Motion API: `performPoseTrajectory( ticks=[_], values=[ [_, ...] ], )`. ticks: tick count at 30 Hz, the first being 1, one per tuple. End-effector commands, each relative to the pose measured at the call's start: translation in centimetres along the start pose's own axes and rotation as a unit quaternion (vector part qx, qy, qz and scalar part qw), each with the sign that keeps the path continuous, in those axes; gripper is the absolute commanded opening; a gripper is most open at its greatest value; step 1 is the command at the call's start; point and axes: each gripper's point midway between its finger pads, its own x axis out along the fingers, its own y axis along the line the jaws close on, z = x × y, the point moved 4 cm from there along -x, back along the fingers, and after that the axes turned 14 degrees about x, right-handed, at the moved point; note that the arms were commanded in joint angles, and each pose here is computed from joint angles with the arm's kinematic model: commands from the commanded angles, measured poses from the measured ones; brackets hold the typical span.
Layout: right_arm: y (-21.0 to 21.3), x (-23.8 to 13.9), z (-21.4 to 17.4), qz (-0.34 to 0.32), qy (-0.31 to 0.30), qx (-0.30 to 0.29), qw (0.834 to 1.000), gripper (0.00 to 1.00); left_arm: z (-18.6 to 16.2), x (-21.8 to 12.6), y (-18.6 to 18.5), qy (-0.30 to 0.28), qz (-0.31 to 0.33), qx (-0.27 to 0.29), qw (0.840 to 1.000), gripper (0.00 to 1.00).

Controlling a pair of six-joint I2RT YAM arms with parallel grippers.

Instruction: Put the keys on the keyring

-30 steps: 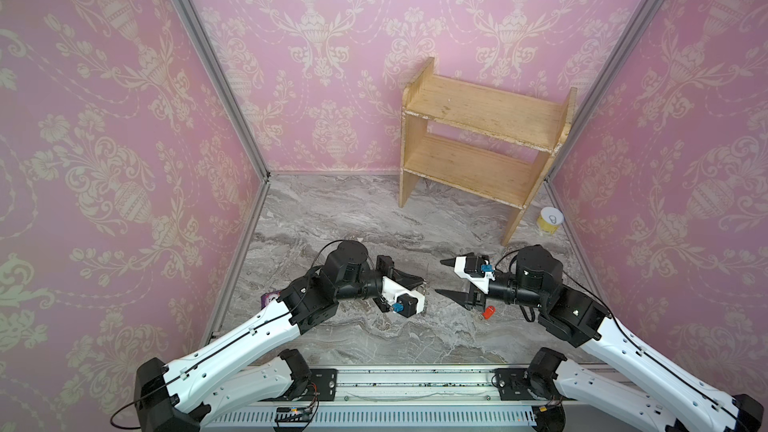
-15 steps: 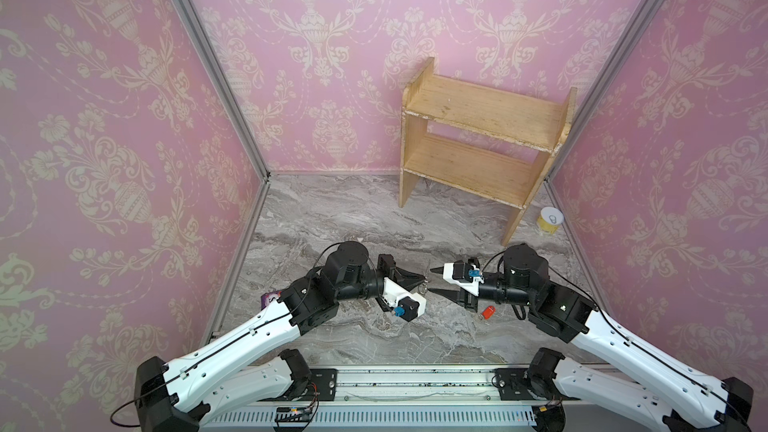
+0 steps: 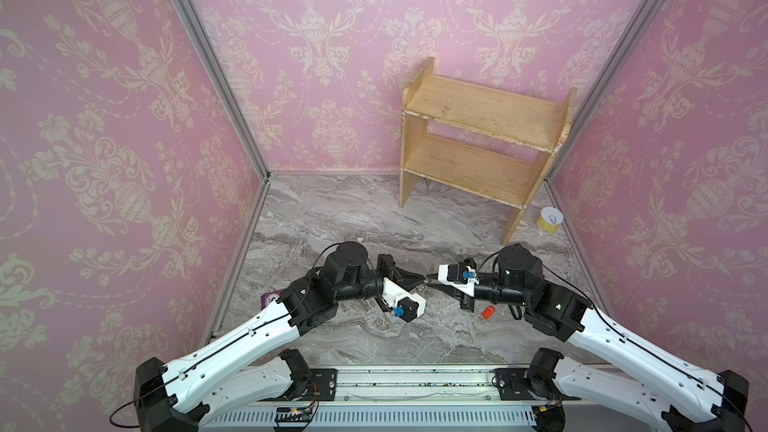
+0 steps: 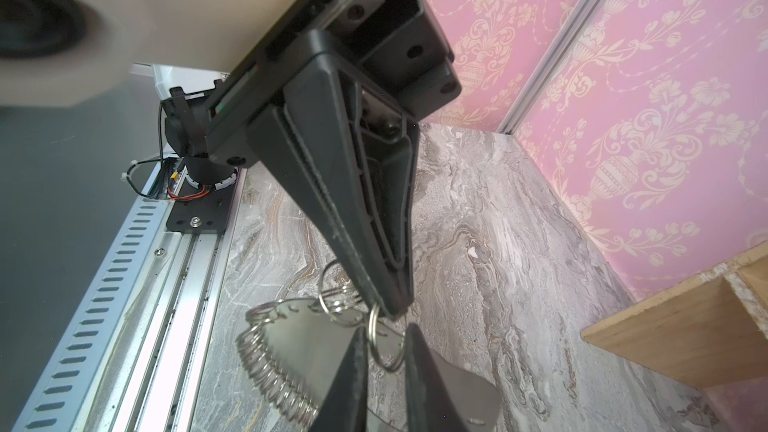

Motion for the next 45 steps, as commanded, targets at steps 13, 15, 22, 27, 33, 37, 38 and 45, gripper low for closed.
performPoseTrajectory(
  ticks=[13,15,22,27,33,37,38,45],
  values=[
    [-0.2,-1.1,2.2,-0.021,-0.042,-0.007,0.999,0.16,1.2,-0.4,1.3,-0.033,0.042,-0.021,0.998,0.00],
    [-0.1,-1.1,2.2,-0.018,-0.042,-0.005,0.999,0.14,1.2,-0.4,1.3,-0.035,0.044,-0.022,0.998,0.00],
    [-0.1,-1.4,2.6,-0.023,-0.053,-0.006,0.998,0.04,1.2,-0.3,1.2,-0.036,0.039,-0.027,0.998,0.00],
    [0.1,-1.7,2.8,-0.017,-0.059,-0.006,0.998,0.01,1.2,-0.2,1.2,-0.037,0.039,-0.031,0.998,0.00],
    [0.2,-1.9,3.1,-0.013,-0.063,-0.002,0.998,0.00,1.0,-0.1,1.2,-0.034,0.040,-0.041,0.998,0.00],
    [0.2,-1.9,3.4,-0.012,-0.064,0.003,0.998,0.00,1.0,-0.1,1.2,-0.033,0.041,-0.045,0.998,0.00],
    [0.2,-1.9,3.4,-0.012,-0.064,0.004,0.998,0.00,1.0,0.0,1.2,-0.033,0.041,-0.046,0.998,0.00],
    [0.1,-2.1,3.8,-0.016,-0.060,0.014,0.998,0.00,0.8,0.0,1.3,-0.027,0.045,-0.053,0.997,0.20]
  ],
)
